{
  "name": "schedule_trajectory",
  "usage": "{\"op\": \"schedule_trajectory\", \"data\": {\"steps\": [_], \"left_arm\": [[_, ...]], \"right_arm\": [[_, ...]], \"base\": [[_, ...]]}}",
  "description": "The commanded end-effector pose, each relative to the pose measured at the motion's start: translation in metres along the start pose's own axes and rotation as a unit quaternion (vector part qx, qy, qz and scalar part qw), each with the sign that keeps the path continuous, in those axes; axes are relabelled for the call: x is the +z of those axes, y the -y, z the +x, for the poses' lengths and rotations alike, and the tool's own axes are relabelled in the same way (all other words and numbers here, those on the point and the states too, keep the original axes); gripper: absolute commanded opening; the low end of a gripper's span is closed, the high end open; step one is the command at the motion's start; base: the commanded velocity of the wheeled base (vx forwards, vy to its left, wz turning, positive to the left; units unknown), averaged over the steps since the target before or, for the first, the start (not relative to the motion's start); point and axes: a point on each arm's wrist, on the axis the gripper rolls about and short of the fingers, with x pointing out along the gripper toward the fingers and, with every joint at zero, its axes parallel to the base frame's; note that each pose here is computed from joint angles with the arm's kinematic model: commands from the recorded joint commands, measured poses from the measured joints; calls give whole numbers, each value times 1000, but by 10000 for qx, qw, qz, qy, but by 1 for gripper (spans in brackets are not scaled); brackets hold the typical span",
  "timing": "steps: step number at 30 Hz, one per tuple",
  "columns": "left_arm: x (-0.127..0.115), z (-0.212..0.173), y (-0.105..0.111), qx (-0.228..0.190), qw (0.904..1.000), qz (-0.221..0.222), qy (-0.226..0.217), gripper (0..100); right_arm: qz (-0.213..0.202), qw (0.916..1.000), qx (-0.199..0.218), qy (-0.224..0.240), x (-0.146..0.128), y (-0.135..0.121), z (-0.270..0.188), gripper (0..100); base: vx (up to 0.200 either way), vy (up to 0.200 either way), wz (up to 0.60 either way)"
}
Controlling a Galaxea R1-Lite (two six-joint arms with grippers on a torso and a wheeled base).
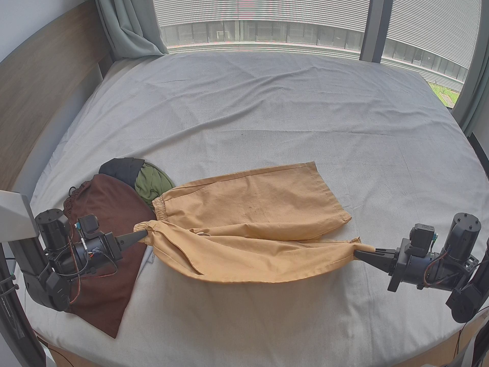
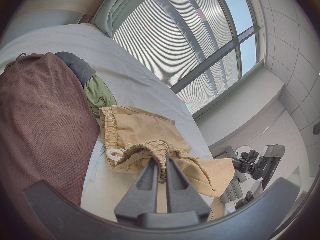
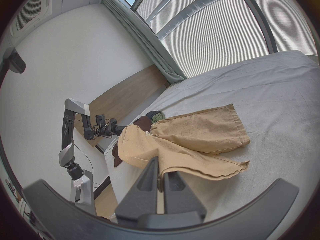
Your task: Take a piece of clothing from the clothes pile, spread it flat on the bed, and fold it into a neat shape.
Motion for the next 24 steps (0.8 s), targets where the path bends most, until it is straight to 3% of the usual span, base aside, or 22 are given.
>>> {"op": "schedule_trajectory", "data": {"steps": [1, 24], "left_arm": [[3, -1, -1, 12, 10000, 15, 54, 0], [15, 5, -4, 272, 9987, -17, 429, 0]], "right_arm": [[-35, 10000, 15, 41, 2, -1, 0, 0], [-35, 9985, 120, 539, 28, -1, 10, 0]], "base": [[0, 0, 0], [0, 0, 0]]}}
